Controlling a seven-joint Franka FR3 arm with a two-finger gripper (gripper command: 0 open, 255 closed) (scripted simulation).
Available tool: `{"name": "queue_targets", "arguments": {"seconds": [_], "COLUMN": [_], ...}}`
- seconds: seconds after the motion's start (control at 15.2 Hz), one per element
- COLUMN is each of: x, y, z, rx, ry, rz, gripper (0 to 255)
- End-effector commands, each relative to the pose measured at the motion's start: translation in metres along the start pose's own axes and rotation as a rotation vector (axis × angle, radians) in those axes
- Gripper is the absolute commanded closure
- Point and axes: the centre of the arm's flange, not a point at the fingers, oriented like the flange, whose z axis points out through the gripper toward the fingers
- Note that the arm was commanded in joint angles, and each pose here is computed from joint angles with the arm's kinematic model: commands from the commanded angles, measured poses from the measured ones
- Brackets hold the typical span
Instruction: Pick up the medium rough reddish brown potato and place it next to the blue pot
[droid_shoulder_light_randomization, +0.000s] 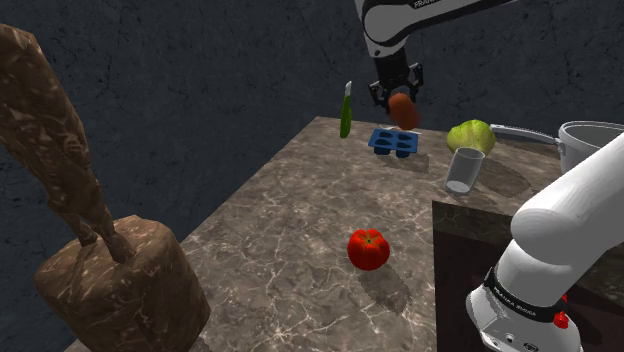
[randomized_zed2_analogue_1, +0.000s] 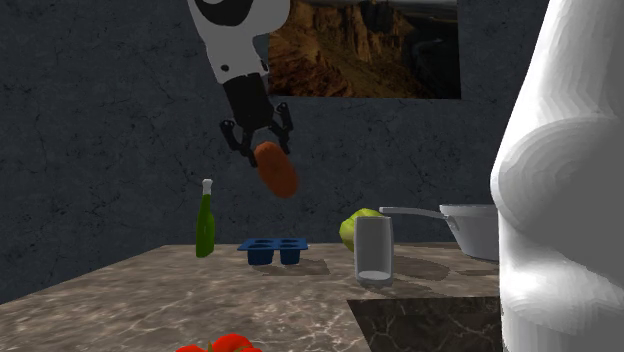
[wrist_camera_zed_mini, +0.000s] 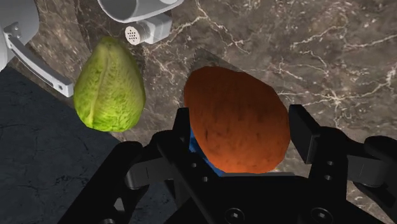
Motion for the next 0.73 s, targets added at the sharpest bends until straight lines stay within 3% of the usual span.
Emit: {"name": "queue_targets", "arguments": {"seconds": [0.0,0.66], "x": [0.010,0.075], "y": [0.016,0.117], "z": [0.005,0.060], "rx": [0.000,0.000], "ry": [0.000,0.000], "rz": [0.000,0.000], "gripper": [255,255]}}
